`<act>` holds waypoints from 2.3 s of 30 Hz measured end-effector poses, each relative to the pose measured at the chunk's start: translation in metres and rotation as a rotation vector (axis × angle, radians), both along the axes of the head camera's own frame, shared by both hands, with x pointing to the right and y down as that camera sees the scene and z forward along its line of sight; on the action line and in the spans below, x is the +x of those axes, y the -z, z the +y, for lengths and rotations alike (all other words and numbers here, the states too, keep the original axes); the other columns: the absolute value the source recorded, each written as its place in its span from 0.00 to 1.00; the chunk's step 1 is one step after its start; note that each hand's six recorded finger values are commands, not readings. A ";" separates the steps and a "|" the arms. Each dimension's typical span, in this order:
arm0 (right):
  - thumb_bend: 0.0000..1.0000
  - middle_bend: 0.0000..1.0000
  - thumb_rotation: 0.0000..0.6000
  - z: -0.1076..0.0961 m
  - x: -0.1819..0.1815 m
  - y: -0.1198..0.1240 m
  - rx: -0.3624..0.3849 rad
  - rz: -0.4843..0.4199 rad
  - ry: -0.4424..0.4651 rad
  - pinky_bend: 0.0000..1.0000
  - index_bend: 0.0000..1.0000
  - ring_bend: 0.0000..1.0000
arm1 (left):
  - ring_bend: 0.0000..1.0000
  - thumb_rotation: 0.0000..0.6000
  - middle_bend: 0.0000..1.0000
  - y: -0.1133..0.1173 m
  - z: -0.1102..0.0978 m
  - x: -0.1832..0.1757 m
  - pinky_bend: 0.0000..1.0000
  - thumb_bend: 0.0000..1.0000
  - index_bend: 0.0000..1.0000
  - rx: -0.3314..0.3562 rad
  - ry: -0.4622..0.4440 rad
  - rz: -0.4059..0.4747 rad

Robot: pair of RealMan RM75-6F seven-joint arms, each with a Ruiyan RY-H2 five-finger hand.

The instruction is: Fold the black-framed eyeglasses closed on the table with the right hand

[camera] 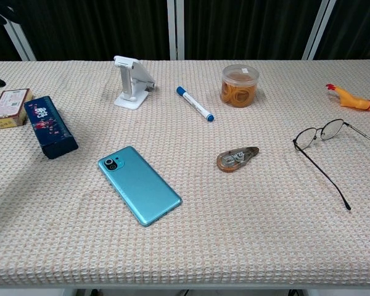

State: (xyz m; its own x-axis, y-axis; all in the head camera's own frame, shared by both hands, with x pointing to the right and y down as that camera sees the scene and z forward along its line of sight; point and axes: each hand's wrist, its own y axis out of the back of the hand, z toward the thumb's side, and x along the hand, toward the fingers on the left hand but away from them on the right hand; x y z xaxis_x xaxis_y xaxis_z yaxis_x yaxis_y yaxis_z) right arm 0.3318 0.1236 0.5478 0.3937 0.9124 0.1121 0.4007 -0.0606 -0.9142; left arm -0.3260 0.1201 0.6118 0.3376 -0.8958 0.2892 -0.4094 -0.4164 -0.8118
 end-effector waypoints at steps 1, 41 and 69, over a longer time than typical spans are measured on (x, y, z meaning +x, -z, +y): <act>0.44 0.16 1.00 0.001 0.001 -0.003 -0.021 0.039 0.001 0.02 0.00 0.06 | 0.20 0.99 0.21 0.000 0.001 0.000 0.27 0.05 0.17 -0.001 0.000 -0.002; 0.78 0.90 1.00 0.058 0.015 -0.147 -0.738 0.640 0.002 0.78 0.00 0.82 | 0.20 0.99 0.21 -0.007 0.014 -0.016 0.27 0.05 0.17 -0.031 -0.007 -0.051; 0.78 0.90 1.00 0.041 -0.005 -0.168 -0.775 0.687 0.030 0.78 0.00 0.82 | 0.20 0.99 0.21 -0.012 0.014 -0.021 0.27 0.05 0.17 -0.047 0.001 -0.047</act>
State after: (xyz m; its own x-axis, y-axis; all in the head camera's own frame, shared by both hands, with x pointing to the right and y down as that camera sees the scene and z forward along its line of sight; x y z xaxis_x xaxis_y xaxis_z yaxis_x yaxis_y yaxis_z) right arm 0.3266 0.1650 0.7156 0.1746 0.6272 -0.7590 -0.2043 -0.7310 -0.6511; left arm -0.3471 0.1340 0.6239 0.3218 -0.8811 0.3465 -0.3717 -0.4542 -0.8096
